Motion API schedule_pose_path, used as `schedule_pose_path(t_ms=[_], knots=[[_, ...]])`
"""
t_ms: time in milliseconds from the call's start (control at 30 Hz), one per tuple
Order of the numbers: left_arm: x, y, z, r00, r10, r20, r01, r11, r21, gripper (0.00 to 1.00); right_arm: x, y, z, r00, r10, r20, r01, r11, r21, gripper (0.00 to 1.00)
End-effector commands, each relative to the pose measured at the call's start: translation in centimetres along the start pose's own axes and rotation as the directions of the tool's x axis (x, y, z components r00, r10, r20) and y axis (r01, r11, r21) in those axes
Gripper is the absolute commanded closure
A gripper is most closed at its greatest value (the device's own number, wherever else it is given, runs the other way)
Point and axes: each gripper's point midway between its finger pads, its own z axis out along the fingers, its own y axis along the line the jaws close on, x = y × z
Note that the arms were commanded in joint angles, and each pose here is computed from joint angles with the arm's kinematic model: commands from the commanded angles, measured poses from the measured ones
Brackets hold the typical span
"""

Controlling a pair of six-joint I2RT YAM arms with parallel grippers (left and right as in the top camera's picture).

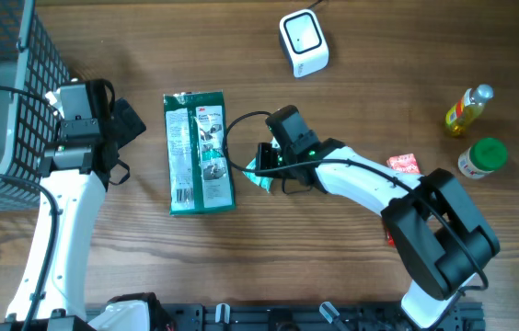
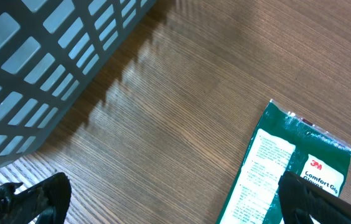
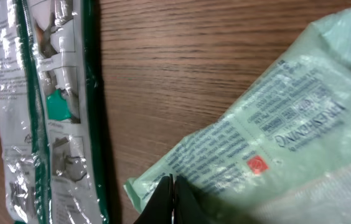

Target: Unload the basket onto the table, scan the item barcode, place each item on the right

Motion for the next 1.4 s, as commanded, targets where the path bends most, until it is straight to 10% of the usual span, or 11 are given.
schedule_pose_path(t_ms=[0,300,1133,1367], knots=[[-0.6,0.3,-0.3,1.000,0.004,0.018,-0.003,1.000,-0.010,0.00,-0.6,3.5,-2.2,0.990,-0.137,0.032,0.141,0.979,-0.147,0.96],[-0.6,0.3,-0.3,1.000,0.004,0.018,-0.003,1.000,-0.010,0.00,-2.1,5.7,-6.0,0.988,-0.129,0.080,0.145,0.955,-0.257,0.96],[-0.6,0.3,-0.3,1.000,0.004,0.018,-0.003,1.000,-0.010,0.00,4.7,-2.3,2.3,0.998,-0.004,-0.070,-0.008,0.984,-0.180,0.96],[-0.6,0.3,-0.3,1.000,0.004,0.018,-0.003,1.000,-0.010,0.00,2.3,7.6,-3.2,0.977,-0.208,0.045,0.194,0.784,-0.590,0.96]])
